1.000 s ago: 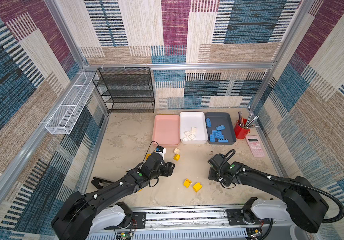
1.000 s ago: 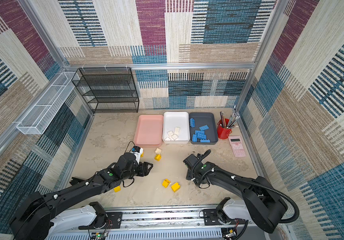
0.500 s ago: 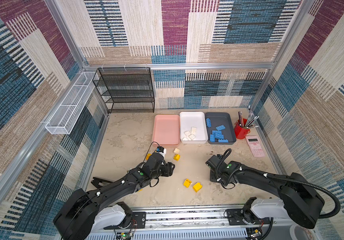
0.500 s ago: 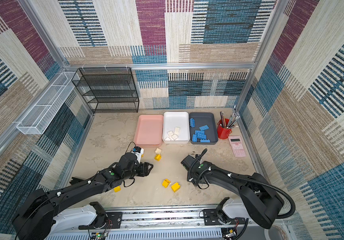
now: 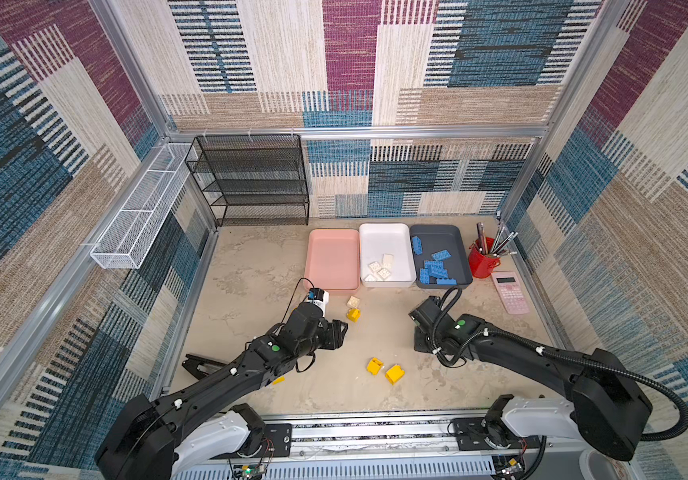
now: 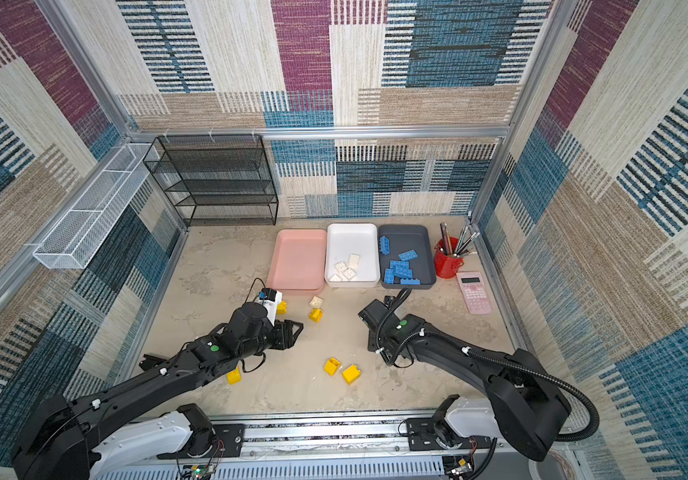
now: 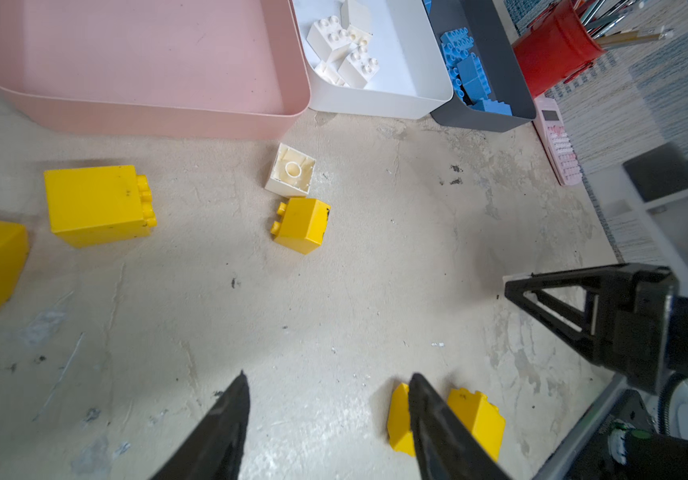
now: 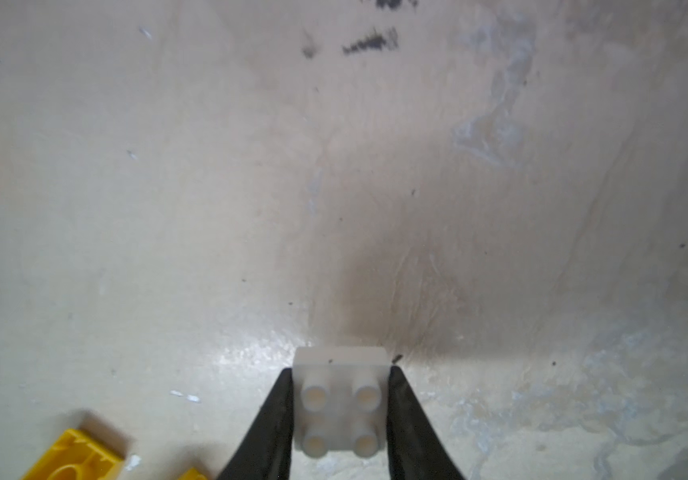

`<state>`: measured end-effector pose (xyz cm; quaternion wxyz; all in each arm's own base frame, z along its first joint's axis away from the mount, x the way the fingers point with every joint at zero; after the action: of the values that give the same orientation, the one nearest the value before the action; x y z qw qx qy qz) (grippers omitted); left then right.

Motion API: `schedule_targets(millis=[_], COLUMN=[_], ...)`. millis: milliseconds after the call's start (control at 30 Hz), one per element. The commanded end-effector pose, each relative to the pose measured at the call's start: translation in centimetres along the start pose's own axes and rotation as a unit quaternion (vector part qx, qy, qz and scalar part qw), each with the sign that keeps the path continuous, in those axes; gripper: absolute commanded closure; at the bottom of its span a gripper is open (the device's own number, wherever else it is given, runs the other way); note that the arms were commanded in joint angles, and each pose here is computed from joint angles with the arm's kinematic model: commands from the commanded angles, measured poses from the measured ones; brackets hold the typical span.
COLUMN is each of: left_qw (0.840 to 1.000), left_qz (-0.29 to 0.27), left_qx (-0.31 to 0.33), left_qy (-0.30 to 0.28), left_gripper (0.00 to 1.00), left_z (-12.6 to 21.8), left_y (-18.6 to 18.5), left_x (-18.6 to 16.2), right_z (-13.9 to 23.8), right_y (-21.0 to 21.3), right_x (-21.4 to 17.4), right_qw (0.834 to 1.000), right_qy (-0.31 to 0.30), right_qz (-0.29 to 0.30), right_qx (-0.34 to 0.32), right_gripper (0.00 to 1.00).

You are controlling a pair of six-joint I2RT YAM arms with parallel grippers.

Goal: Sort the legos into containers by color
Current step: 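Grasp the white 2x2 brick with the right gripper and lift, then carry the white brick with the right gripper into the white tray and release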

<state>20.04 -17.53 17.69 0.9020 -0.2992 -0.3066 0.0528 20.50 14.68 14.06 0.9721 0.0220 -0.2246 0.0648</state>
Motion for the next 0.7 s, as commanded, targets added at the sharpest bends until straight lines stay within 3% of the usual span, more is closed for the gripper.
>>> schedule_targets(millis=[0,333,667], left_qw=[0.999,0.997,0.996], left_qz=[-0.015,-0.017,-0.020], left_qx=[0.032,0.076,0.086], left_qy=[0.005,-0.002,-0.011], left_gripper=[0.38,0.38,0.38], left_z=[0.5,1.2,1.3], left_y=[0.7,2.3,2.5], left_x=[-0.2,-0.8,-0.6], right_z=[0.9,1.6,-2.3], right_y=[0.7,-0.6,-0.1], right_x=[3.2,13.2,20.9], right_qw=[0.998,0.983,0.977], right_qy=[-0.059,-0.165,-0.191], right_qz=[0.008,0.005,0.015], right_qx=[0.021,0.077,0.095], right_gripper=[0.71,0.71,0.71])
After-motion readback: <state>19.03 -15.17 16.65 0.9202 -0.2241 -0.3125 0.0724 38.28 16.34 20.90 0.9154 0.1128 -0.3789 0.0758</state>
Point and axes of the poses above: each gripper's point midway between its finger pads, its own z axis back along the fingers, its own y axis along the line the jaws close on, x = y × z, the point moved 8 cm from there along z, back along the fingers, and after that the axes turned 14 degrees about z, right-handed, at the moved point
